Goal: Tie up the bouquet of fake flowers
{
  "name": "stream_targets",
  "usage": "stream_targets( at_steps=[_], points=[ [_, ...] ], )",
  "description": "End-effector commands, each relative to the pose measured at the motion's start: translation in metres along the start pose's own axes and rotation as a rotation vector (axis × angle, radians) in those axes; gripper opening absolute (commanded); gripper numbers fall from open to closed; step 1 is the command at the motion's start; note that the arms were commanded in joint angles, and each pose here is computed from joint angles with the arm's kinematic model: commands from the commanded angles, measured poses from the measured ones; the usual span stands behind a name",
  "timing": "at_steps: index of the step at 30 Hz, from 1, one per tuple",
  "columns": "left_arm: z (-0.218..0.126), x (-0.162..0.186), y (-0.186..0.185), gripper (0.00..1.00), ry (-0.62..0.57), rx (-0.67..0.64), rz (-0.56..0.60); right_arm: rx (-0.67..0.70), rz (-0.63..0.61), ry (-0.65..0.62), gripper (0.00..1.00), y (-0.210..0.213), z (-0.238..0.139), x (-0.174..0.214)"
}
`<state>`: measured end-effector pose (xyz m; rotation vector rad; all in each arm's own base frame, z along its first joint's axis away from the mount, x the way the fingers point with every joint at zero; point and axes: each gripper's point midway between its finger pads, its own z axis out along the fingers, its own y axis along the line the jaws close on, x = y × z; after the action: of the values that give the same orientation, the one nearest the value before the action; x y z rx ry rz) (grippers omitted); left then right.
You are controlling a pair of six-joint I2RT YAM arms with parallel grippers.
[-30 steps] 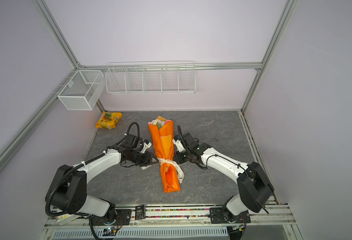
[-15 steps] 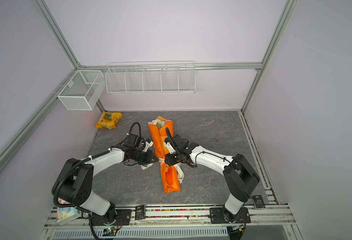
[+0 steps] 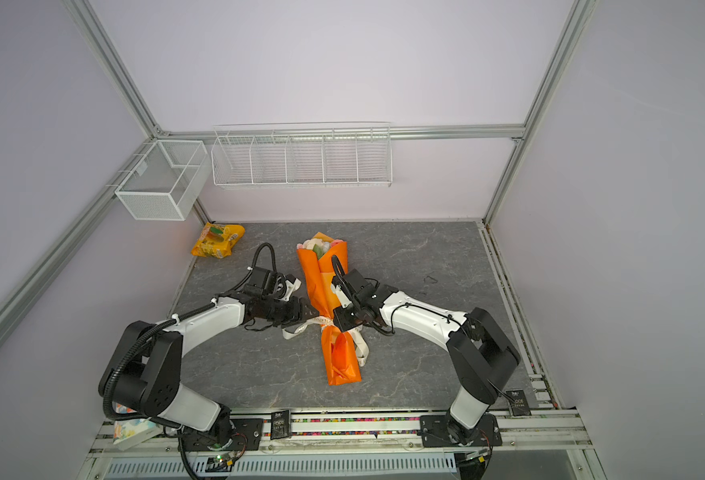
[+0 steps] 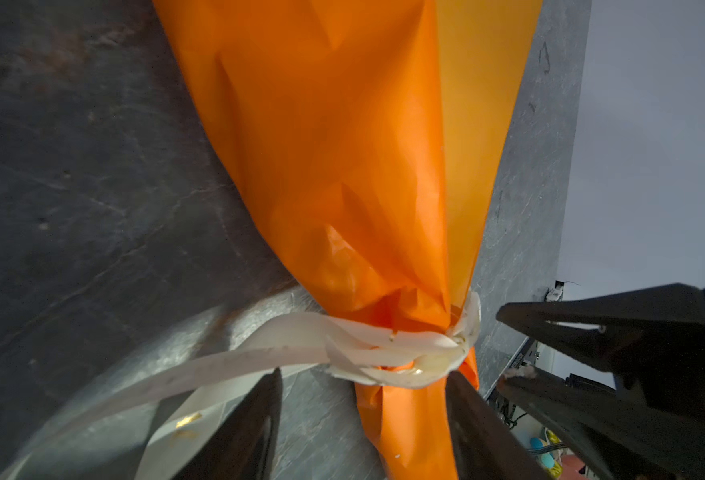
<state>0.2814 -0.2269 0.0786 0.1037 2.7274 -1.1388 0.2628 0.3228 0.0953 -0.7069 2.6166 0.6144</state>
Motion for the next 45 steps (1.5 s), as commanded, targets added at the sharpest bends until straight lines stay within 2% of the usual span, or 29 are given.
stream_targets(
  at_steps=[1, 3, 6, 13, 15, 16, 25, 29, 34, 37, 39, 40, 42, 44, 45],
  points=[
    [0.0, -0.013, -0.017, 0.57, -0.004, 0.068, 0.028, 0.023, 0.003, 0.024, 0.39, -0.004, 0.002, 0.005],
    [0.002, -0.011, -0.018, 0.55, 0.003, 0.084, 0.026, 0.024, -0.002, 0.024, 0.39, -0.003, 0.001, 0.004],
    [0.004, -0.009, -0.017, 0.47, 0.008, 0.086, 0.024, 0.029, -0.008, 0.022, 0.39, -0.004, 0.0, 0.003],
    [-0.001, -0.005, -0.023, 0.09, 0.012, 0.116, 0.033, 0.048, -0.008, 0.042, 0.39, -0.008, 0.006, 0.006],
    [-0.003, -0.004, -0.025, 0.06, 0.01, 0.12, 0.032, 0.053, -0.002, 0.042, 0.39, -0.01, 0.006, 0.006],
    [-0.004, -0.003, -0.026, 0.01, 0.01, 0.125, 0.036, 0.051, -0.001, 0.042, 0.39, -0.009, 0.006, 0.006],
    [-0.023, 0.001, -0.026, 0.0, -0.019, 0.063, 0.055, 0.074, 0.014, 0.082, 0.39, -0.016, 0.013, 0.016],
    [-0.027, 0.002, -0.015, 0.0, -0.02, 0.041, 0.026, 0.08, 0.014, 0.09, 0.36, -0.019, 0.018, 0.02],
    [-0.038, 0.006, 0.008, 0.0, -0.026, -0.018, -0.009, 0.097, 0.027, 0.12, 0.27, -0.025, 0.026, 0.028],
    [-0.042, 0.005, 0.011, 0.0, -0.037, -0.022, -0.011, 0.114, 0.04, 0.124, 0.26, -0.027, 0.024, 0.029],
    [-0.04, 0.007, 0.006, 0.0, -0.028, 0.01, -0.009, 0.091, 0.011, 0.059, 0.29, -0.016, 0.009, 0.015],
    [-0.04, 0.008, 0.005, 0.0, -0.024, 0.019, -0.011, 0.085, 0.016, 0.014, 0.34, -0.012, 0.001, 0.006],
    [-0.038, 0.009, 0.004, 0.0, -0.016, 0.031, -0.011, 0.02, 0.067, -0.068, 0.37, 0.002, -0.01, -0.012],
    [-0.038, 0.008, 0.004, 0.0, -0.015, 0.028, -0.009, -0.067, 0.112, -0.083, 0.4, 0.02, -0.007, -0.024],
    [-0.038, 0.007, 0.003, 0.0, -0.016, 0.03, -0.007, -0.068, 0.161, -0.072, 0.41, 0.021, -0.001, -0.027]
  ],
)
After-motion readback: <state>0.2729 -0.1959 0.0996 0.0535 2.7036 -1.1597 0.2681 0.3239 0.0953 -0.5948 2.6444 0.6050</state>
